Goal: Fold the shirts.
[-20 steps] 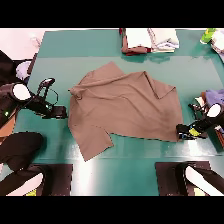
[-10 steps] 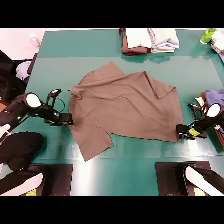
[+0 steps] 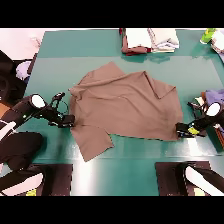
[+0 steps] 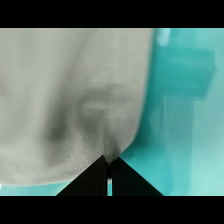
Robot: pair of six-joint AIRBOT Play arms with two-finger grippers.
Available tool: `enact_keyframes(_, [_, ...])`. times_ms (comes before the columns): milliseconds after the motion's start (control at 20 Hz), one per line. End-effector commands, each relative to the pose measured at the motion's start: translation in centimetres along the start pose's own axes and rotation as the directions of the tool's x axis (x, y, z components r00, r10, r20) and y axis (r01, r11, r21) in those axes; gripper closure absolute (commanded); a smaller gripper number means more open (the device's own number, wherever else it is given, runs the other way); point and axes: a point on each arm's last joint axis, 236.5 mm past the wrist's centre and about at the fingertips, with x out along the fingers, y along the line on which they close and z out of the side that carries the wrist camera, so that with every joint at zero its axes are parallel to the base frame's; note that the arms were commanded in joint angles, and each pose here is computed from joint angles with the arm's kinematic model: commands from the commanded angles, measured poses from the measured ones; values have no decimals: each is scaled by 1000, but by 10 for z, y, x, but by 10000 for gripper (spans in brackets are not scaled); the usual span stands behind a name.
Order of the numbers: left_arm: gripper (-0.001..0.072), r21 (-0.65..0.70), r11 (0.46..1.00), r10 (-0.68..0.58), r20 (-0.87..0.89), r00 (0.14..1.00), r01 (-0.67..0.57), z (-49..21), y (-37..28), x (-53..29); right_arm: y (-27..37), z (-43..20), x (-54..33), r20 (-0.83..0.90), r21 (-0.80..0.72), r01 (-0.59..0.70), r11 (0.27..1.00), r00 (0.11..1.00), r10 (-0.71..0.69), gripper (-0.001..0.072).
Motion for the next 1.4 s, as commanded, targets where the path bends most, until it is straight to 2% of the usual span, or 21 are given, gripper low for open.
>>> enact_keyframes(0, [674,31,997,-74,23,997,73,3,-20,-10,7,16,-30,44,-30,-10,999,999,11,694])
enact_keyframes(150, [675,148,988,-68,239,969,33,38,-42,-79,27,49,-100,250,-116,-2,993,968,32,694])
enact_keyframes(250, [675,254,967,-92,457,885,-31,62,-74,-171,47,67,-174,454,-174,9,985,888,72,694])
enact_keyframes(300, [674,300,951,-117,577,808,-77,69,-93,-228,56,72,-216,558,-197,16,980,824,99,694])
enact_keyframes(450, [674,384,903,-238,822,518,-195,47,-150,-392,74,55,-365,829,-239,47,970,529,179,694])
enact_keyframes(550, [674,413,871,-332,894,300,-267,2,-185,-491,75,21,-454,932,-239,73,968,297,207,694])
enact_keyframes(650, [674,420,847,-401,907,128,-326,-44,-206,-560,71,-23,-523,973,-221,87,971,88,214,694])
enact_keyframes(800, [675,399,834,-447,893,-44,-382,-98,-219,-619,55,-76,-579,984,-146,102,984,-90,156,695])
enact_keyframes(850, [675,384,840,-448,890,-89,-384,-109,-219,-632,49,-84,-587,986,-115,104,988,-112,127,695])
enact_keyframes(950, [675,350,850,-437,886,-157,-393,-118,-216,-650,40,-86,-590,993,-66,114,991,-89,76,695])
enact_keyframes(1000, [675,333,859,-422,891,-170,-388,-116,-212,-653,37,-81,-587,997,-53,121,991,-53,60,695])
enact_keyframes(1100, [675,290,878,-361,923,-130,-381,-90,-199,-641,36,-60,-575,998,-53,120,991,41,48,695])
enact_keyframes(1200, [675,260,898,-284,959,-15,-355,-45,-183,-607,37,-31,-558,988,-72,112,991,141,56,696])
enact_keyframes(1350, [674,251,916,-149,937,317,-312,48,-152,-503,46,36,-494,924,-139,61,988,366,108,696])
